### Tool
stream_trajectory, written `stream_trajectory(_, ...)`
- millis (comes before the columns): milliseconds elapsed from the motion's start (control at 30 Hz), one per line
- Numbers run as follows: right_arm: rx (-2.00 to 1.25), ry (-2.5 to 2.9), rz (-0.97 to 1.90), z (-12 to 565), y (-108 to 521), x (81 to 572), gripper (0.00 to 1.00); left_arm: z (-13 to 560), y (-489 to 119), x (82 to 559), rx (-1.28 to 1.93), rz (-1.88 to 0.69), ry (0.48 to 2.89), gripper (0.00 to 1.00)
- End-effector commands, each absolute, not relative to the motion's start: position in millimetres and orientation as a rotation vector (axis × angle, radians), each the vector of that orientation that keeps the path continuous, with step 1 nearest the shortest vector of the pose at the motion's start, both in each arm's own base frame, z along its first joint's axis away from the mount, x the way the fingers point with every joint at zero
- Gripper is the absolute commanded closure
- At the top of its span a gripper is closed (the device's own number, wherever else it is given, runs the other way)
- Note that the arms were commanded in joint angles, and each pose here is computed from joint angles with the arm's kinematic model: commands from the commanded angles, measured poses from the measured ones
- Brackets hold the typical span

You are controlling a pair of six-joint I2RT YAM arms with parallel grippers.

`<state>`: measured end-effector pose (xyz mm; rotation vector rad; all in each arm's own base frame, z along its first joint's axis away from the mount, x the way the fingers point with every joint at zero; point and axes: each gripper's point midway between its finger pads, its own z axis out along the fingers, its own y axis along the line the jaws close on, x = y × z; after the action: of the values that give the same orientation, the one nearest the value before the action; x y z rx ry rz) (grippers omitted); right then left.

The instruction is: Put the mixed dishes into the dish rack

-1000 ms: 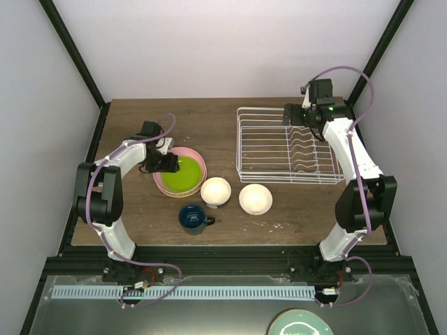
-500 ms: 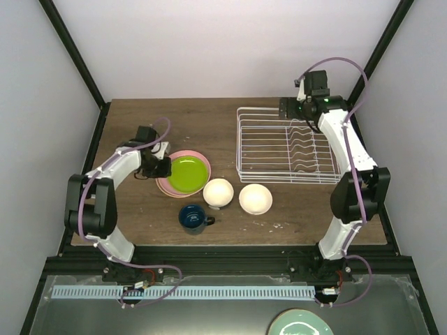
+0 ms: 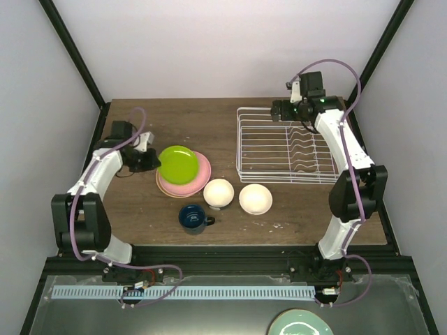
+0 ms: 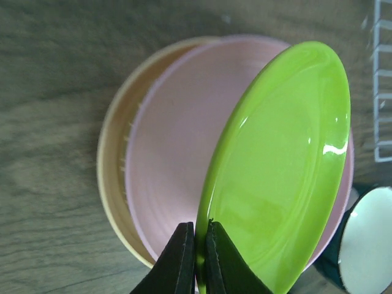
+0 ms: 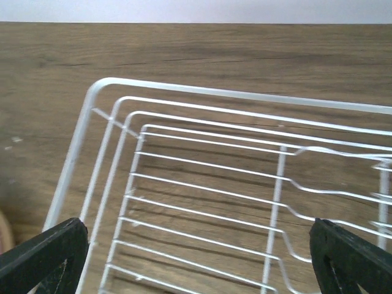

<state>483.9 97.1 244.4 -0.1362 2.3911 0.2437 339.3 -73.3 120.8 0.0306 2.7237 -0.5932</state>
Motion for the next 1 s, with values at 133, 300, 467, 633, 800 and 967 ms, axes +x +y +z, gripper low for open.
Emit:
stream_trajectory(133,-0.417,2.180,0.866,282.4,182.9,447.5,0.00,227.2,-77.8,372.8,0.078,-0.854,2.337,1.00)
stream_trajectory(300,-0.571,2.022,1.135,304.2,228.3,418.6,0.00,248.9,-93.1,378.7,0.101,-1.001,2.213,1.00)
stream_trajectory(467,-0.690,2.020,1.218,294.3,273.9,411.8,0.05,252.3,-104.5,386.2,0.132,-1.010,2.195,1.00)
stream_trajectory(633,-0.766,2.049,1.287,276.2,316.6,411.0,0.13,252.0,-133.3,389.0,0.216,-1.007,2.205,1.00)
stream_trajectory(800,-0.786,2.078,1.264,260.6,335.7,416.0,0.13,253.2,-144.4,390.1,0.220,-1.032,2.194,1.00)
stream_trajectory(967,-0.796,2.092,1.288,251.4,342.2,417.9,0.19,253.8,-147.9,391.0,0.235,-1.039,2.186,1.00)
